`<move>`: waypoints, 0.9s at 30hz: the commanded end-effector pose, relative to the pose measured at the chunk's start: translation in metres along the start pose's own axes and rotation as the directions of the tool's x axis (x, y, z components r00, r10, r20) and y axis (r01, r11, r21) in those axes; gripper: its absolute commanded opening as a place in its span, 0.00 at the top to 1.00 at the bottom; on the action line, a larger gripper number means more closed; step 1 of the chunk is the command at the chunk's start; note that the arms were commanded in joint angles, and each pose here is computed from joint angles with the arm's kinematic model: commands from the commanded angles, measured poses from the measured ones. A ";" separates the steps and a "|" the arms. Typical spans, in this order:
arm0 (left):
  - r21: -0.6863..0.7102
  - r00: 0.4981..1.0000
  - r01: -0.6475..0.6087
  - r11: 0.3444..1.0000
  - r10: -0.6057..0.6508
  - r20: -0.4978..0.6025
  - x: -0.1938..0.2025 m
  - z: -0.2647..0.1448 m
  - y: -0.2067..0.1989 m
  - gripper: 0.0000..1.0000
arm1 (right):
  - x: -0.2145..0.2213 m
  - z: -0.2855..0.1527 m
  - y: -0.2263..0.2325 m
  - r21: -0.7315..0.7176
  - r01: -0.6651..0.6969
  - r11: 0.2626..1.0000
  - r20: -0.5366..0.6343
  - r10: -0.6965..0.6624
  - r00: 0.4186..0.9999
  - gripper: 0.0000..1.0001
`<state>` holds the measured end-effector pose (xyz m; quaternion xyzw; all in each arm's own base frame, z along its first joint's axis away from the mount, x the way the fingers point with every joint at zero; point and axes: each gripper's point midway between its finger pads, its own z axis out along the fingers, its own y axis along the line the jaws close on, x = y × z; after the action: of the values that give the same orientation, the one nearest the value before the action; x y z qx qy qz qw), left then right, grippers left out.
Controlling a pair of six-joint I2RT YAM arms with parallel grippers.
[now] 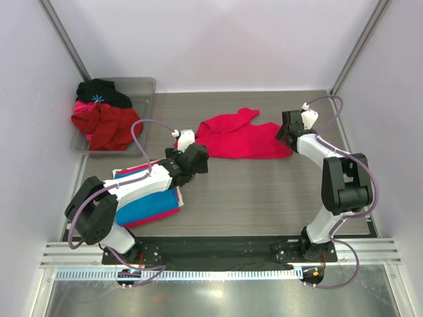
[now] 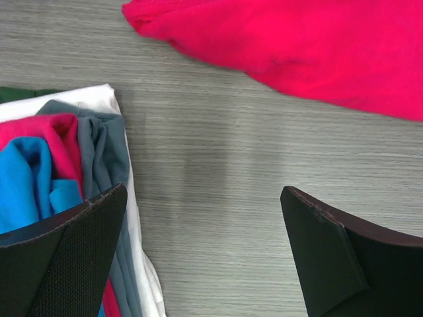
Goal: Fold and stack the t-shirts
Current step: Flatten the tshirt out
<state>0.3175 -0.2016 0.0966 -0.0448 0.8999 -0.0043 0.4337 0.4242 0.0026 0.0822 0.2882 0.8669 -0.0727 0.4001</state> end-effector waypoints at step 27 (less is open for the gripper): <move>0.205 0.983 0.043 0.978 -0.078 0.167 -0.036 -0.026 -0.018 0.05 | 0.036 -0.149 -0.017 -0.645 0.034 0.763 0.326 0.234 0.916 0.70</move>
<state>0.3158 -0.2091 0.1310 -0.0350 0.8611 -0.0890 0.4993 0.2853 0.0076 0.0989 0.2832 0.7673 0.0721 0.5708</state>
